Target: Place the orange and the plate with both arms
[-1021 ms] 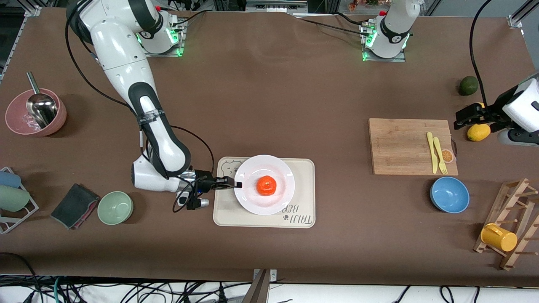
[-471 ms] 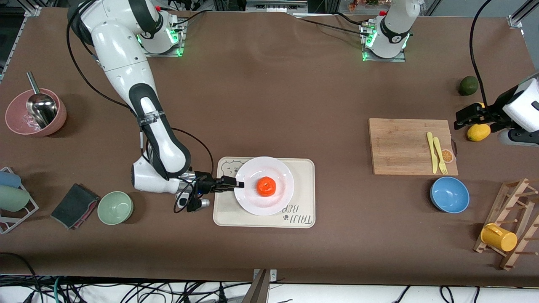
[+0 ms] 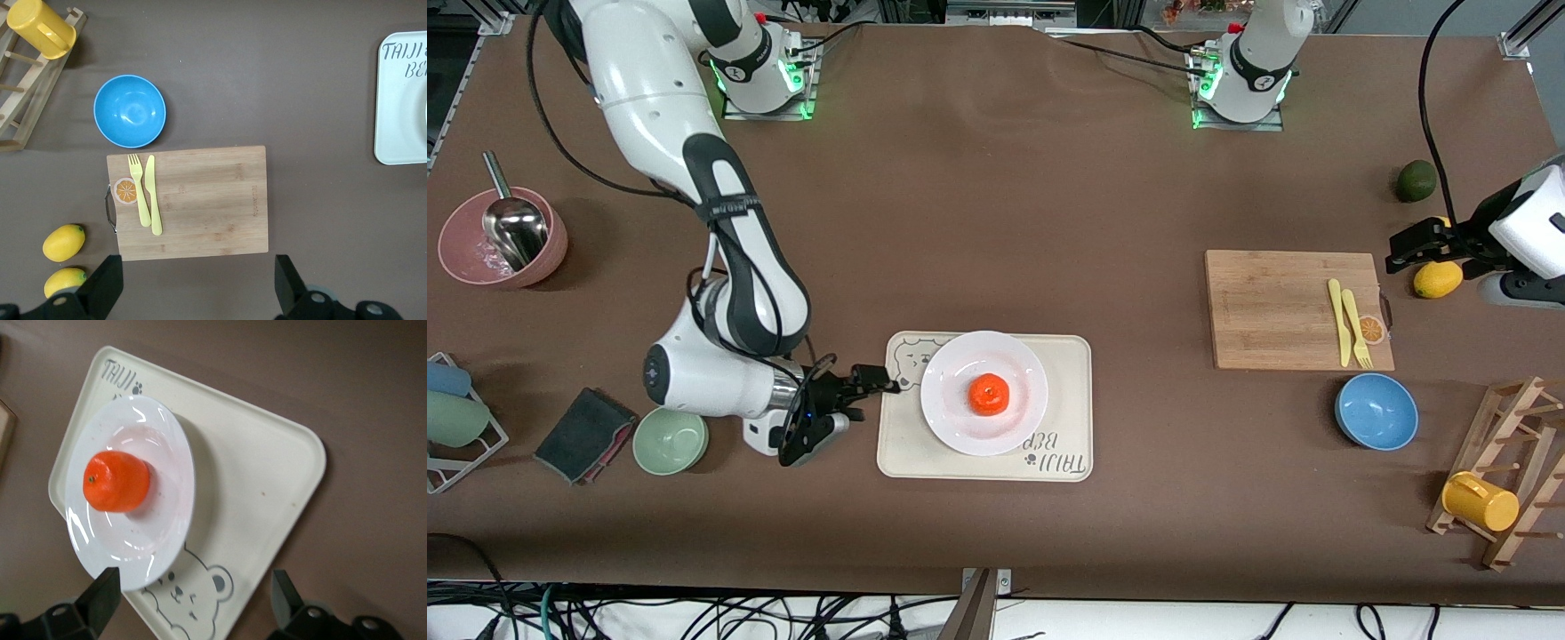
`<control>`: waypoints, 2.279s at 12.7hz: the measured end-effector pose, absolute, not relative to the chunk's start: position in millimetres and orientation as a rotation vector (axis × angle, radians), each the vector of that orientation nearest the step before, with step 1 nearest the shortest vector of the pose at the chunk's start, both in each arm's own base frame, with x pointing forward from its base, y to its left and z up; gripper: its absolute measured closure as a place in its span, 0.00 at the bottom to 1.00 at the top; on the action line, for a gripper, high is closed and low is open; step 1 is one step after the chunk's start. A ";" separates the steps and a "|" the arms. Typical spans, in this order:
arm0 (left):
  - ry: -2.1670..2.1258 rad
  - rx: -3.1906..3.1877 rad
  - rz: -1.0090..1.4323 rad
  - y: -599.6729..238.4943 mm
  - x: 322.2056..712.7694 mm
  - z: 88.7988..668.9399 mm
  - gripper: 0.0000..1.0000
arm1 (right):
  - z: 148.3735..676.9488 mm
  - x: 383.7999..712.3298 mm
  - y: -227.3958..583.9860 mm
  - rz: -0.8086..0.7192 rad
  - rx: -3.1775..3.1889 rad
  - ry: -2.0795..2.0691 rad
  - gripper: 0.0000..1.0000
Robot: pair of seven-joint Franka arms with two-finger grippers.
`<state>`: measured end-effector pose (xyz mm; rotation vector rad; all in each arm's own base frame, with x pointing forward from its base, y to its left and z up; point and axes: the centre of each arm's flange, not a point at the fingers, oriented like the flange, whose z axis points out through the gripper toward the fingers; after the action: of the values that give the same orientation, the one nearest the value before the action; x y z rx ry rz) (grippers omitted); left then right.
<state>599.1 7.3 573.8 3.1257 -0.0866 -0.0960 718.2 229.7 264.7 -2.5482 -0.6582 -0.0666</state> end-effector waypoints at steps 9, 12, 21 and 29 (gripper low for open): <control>-0.087 3.126 -0.094 7.3 599.2 575.1 0.00 | 439.1 687.9 -36.0 0.323 -3.072 -0.560 0.00; -0.086 3.126 -0.094 7.4 599.2 575.2 0.00 | 519.3 651.0 -52.6 0.320 -3.042 -0.472 0.00; -0.086 3.126 -0.094 7.6 599.2 575.4 0.00 | 575.0 623.0 -88.8 0.171 -3.036 -0.328 0.00; -0.085 3.126 -0.094 7.8 599.2 575.4 0.00 | 586.1 551.9 -42.3 0.168 -3.162 0.076 0.00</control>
<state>599.2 7.8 575.4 3.1258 -0.0852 -0.0939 551.9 -42.3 586.1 -3.1617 0.0759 0.1684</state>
